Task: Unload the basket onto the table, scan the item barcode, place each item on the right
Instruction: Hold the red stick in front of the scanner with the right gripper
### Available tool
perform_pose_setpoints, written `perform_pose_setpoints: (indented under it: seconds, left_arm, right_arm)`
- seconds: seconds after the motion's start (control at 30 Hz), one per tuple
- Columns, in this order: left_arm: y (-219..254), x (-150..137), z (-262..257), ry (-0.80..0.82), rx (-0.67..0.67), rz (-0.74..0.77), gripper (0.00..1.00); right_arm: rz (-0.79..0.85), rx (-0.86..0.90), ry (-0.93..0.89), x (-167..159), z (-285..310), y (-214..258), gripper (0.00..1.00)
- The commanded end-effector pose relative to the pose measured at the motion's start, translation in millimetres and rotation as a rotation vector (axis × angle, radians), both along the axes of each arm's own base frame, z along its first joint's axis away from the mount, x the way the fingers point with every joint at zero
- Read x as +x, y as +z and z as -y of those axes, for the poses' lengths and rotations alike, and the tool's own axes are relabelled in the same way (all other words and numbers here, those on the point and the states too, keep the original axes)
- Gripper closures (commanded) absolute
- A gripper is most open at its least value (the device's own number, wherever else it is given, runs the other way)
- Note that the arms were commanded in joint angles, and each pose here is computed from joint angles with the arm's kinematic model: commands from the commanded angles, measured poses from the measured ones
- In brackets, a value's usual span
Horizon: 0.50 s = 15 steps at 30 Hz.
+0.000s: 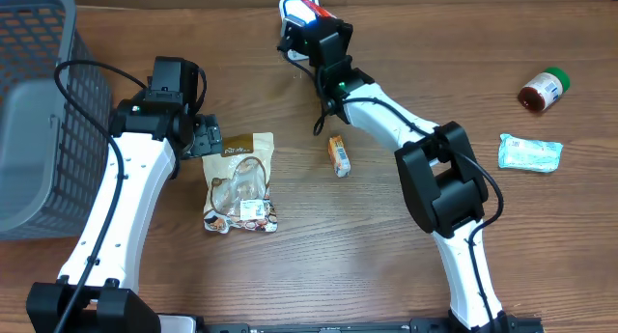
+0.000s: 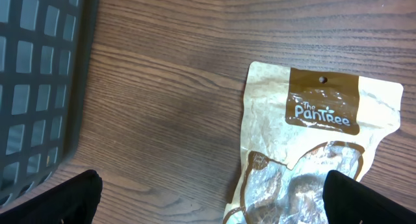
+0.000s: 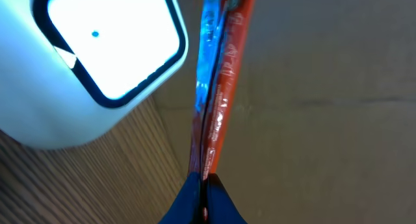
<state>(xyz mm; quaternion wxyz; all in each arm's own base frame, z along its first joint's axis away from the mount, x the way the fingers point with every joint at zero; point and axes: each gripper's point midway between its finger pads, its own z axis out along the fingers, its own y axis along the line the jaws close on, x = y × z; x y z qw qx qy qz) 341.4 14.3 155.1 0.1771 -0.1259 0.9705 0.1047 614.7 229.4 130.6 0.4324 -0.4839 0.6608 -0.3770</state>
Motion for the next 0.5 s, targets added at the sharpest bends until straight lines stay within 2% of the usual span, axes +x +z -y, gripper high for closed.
perform_pose_setpoints:
  seconds: [0.0,0.47]
  left_arm:
    - [0.0,1.1,-0.8,0.001,0.006,0.001,0.0]
    - [0.0,1.1,-0.8,0.001,0.006,0.001,0.01]
  right_arm:
    - [0.001,-0.011,-0.028,6.6,9.8,-8.1,0.96]
    - [-0.067,-0.039,-0.008,-0.4,7.7,-29.2,0.97]
